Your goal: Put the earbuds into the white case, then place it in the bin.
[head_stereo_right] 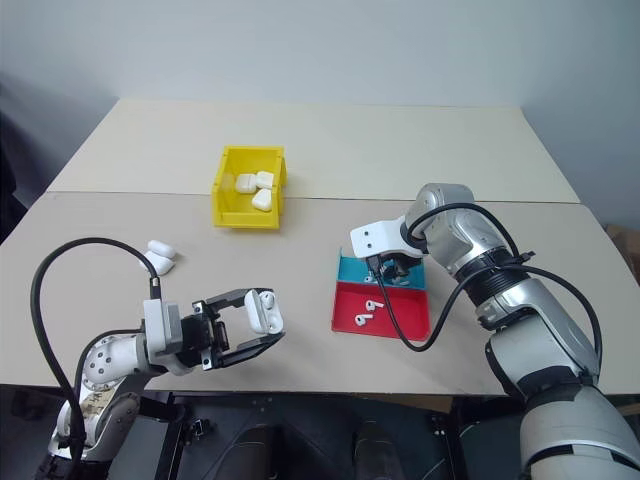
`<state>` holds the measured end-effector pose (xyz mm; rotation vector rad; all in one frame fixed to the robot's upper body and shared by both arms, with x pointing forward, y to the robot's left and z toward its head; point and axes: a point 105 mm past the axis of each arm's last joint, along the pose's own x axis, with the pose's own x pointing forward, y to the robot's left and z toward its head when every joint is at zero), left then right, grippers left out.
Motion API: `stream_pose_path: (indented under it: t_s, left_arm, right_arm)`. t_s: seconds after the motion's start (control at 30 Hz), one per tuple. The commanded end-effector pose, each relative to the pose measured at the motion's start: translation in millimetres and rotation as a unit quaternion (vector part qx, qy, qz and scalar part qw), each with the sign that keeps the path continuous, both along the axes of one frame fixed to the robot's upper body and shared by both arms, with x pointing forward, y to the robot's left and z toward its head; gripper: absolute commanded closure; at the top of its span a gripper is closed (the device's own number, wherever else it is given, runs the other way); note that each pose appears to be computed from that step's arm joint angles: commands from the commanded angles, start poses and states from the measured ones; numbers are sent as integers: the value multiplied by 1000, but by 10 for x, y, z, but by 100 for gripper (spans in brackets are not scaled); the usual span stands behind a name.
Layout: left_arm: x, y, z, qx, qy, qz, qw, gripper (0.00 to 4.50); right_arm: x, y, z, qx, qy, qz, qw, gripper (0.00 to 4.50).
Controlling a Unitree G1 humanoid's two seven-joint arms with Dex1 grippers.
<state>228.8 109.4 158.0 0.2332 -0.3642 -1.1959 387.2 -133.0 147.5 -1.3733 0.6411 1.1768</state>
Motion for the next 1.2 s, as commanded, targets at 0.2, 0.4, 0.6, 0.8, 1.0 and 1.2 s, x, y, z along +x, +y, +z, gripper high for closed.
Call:
stream_pose_path:
  t_s: [0.2,0.4,0.6,0.8,1.0,1.2]
  left_arm:
    - [-30,-20,71,-1,-22,-5,1000,170]
    - [-35,-26,70,1,-21,-7,1000,170]
    - [-18,-22,77,1,-22,-6,1000,170]
    - [-19,-22,58,1,-21,-6,1000,170]
    - [-32,-24,70,1,-19,-7,1000,170]
    - [-8,-35,155,-17,-26,-10,999,170]
  right_arm:
    - [27,-15,11,-3,-11,2,1000,250]
    - [-1,10,20,6,-6,7,1000,303]
    - [14,-6,21,2,-10,4,1000,303]
    - [20,-21,7,-3,-13,2,1000,357]
    - [4,-17,21,0,-14,7,1000,357]
    - [-10,20,292,49,-42,1,998,357]
